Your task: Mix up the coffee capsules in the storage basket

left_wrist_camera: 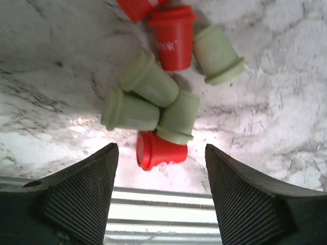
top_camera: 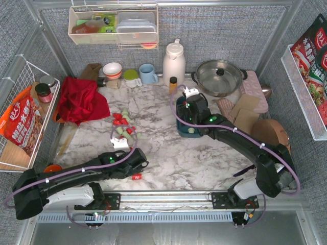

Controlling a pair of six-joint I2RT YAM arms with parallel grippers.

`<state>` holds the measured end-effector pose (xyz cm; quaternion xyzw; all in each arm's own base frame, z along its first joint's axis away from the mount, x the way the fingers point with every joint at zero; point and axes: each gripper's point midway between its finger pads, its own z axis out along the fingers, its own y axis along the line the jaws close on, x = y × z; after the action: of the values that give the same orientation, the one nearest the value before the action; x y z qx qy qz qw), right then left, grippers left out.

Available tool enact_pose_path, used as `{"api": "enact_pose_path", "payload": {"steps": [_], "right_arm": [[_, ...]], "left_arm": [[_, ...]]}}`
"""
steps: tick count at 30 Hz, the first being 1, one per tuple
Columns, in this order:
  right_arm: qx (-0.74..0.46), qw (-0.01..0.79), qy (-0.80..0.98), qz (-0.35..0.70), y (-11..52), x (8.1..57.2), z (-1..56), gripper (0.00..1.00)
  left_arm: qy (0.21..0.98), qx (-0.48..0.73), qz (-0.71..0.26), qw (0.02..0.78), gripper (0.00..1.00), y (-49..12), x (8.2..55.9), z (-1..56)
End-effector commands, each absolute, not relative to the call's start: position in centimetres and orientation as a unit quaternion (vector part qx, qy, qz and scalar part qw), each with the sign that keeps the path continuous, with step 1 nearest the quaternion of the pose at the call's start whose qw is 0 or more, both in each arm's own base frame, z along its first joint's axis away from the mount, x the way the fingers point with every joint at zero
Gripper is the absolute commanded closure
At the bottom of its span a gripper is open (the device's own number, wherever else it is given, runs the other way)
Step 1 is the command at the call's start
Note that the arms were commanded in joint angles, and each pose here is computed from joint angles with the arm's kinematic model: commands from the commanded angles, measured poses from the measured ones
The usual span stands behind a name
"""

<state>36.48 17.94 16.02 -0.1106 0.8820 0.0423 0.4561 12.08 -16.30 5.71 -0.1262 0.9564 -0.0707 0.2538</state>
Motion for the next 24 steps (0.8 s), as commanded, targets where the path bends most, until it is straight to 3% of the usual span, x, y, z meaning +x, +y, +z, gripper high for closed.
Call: {"api": "enact_pose_path", "payload": {"steps": [1, 13, 24], "right_arm": [[-0.113, 0.456, 0.882, 0.045, 18.2, 36.6, 16.2, 0.28], [-0.118, 0.448, 0.885, 0.050, 18.4, 36.5, 15.8, 0.28], [-0.127, 0.438, 0.889, 0.052, 18.7, 36.4, 15.2, 0.28]], "left_arm": [[0.972, -0.095, -0.066, 0.204, 0.23, -17.4, 10.1, 5.4], [0.978, -0.072, 0.012, 0.197, 0.24, -17.5, 8.9, 2.9], [0.965, -0.093, -0.035, 0.242, 0.30, -18.8, 10.5, 2.8]]}}
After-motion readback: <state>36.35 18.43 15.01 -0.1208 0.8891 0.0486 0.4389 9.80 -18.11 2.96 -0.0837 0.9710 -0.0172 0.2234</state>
